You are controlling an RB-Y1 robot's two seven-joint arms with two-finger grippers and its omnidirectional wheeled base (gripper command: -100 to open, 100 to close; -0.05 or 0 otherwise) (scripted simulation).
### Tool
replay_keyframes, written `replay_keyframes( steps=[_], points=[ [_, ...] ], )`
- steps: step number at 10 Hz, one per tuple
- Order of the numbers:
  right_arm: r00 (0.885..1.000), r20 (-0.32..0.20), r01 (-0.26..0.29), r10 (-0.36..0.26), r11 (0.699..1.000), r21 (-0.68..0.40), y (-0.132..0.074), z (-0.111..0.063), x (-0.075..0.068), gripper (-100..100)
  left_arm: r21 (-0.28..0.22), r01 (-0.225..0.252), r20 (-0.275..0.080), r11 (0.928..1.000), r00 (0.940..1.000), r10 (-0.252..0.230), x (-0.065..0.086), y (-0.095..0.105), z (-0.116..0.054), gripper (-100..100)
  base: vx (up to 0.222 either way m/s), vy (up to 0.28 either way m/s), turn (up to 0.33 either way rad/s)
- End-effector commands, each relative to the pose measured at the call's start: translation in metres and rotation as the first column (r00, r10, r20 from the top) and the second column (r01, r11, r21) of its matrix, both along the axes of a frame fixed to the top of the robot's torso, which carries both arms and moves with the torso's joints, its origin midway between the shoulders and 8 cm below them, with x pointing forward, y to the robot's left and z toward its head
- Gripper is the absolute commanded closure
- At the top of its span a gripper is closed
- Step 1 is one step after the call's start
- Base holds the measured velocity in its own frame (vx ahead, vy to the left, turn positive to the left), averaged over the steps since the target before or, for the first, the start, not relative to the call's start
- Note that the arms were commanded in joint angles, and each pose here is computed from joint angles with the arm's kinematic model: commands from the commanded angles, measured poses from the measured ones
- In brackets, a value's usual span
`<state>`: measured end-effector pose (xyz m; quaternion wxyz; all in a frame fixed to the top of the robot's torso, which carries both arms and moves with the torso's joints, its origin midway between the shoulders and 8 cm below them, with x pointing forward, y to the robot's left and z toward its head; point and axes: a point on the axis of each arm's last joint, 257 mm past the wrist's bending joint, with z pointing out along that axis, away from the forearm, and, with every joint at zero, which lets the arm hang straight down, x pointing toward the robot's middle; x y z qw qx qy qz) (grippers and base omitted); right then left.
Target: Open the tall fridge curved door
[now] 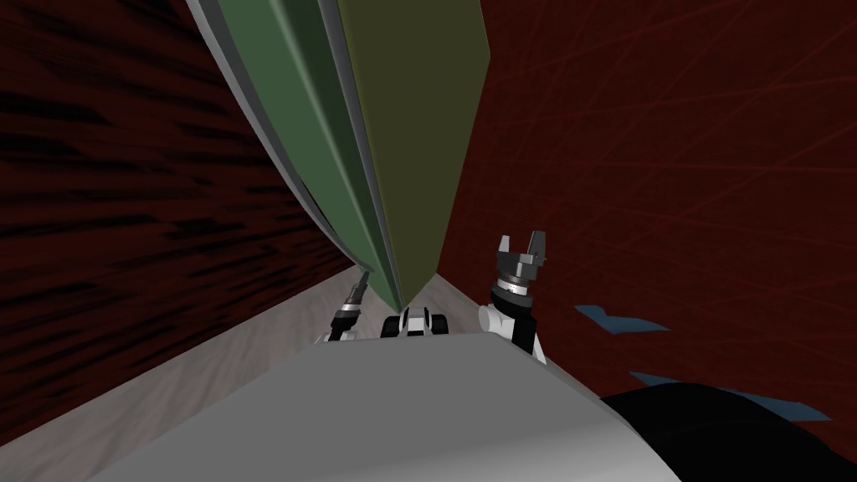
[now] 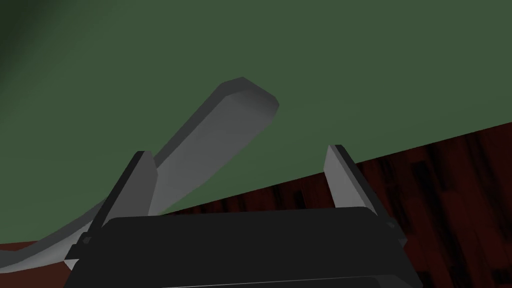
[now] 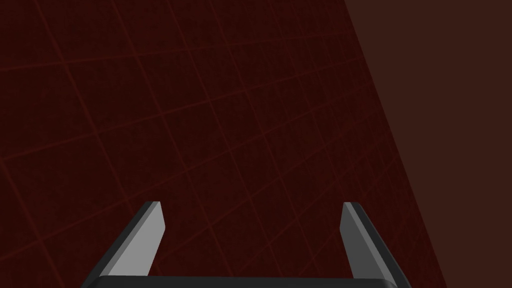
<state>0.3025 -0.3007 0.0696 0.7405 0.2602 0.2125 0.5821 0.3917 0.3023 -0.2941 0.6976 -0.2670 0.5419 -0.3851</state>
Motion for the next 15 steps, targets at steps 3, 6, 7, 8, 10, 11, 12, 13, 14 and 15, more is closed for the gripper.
replay_keyframes(
  steps=[3,6,7,8,10,11,12,13,14,15],
  points=[
    [1.000,0.000,0.000,0.000,1.000,0.000,0.000,0.000,0.000,0,0.050,-0.005,-0.031,0.9987,0.9995,0.007,0.014,0.020,0.011,-100,-0.029,-0.037,-0.018],
    [1.000,0.000,0.000,0.000,1.000,0.000,0.000,0.000,0.000,0,0.060,-0.018,-0.051,0.9980,0.9985,0.021,0.023,0.027,0.017,-100,-0.031,-0.033,-0.017],
    [1.000,0.000,0.000,0.000,1.000,0.000,0.000,0.000,0.000,0,0.063,-0.023,-0.057,0.9978,0.9980,0.026,0.025,0.029,0.019,-100,-0.030,-0.035,-0.012],
    [1.000,0.000,0.000,0.000,1.000,0.000,0.000,0.000,0.000,0,0.065,-0.028,-0.064,0.9975,0.9974,0.032,0.028,0.032,0.021,-100,-0.025,-0.034,-0.019],
    [1.000,0.000,0.000,0.000,1.000,0.000,0.000,0.000,0.000,0,0.071,-0.038,-0.076,0.9968,0.9961,0.043,0.033,0.037,0.025,-100,-0.029,-0.031,-0.015],
    [1.000,0.000,0.000,0.000,1.000,0.000,0.000,0.000,0.000,0,0.075,-0.043,-0.082,0.9963,0.9954,0.049,0.035,0.039,0.027,-100,-0.027,-0.035,-0.014],
    [1.000,0.000,0.000,0.000,1.000,0.000,0.000,0.000,0.000,0,0.079,-0.047,-0.088,0.9957,0.9946,0.054,0.037,0.042,0.029,-100,-0.029,-0.036,-0.014],
    [1.000,0.000,0.000,0.000,1.000,0.000,0.000,0.000,0.000,0,0.084,-0.052,-0.093,0.9951,0.9938,0.060,0.039,0.045,0.031,-100,-0.025,-0.031,-0.014],
    [1.000,0.000,0.000,0.000,1.000,0.000,0.000,0.000,0.000,0,0.091,-0.057,-0.098,0.9942,0.9930,0.066,0.041,0.049,0.034,-100,-0.023,-0.028,-0.013],
    [1.000,0.000,0.000,0.000,1.000,0.000,0.000,0.000,0.000,0,0.099,-0.061,-0.103,0.9932,0.9921,0.071,0.043,0.052,0.036,-100,-0.022,-0.029,-0.017]
  ],
)
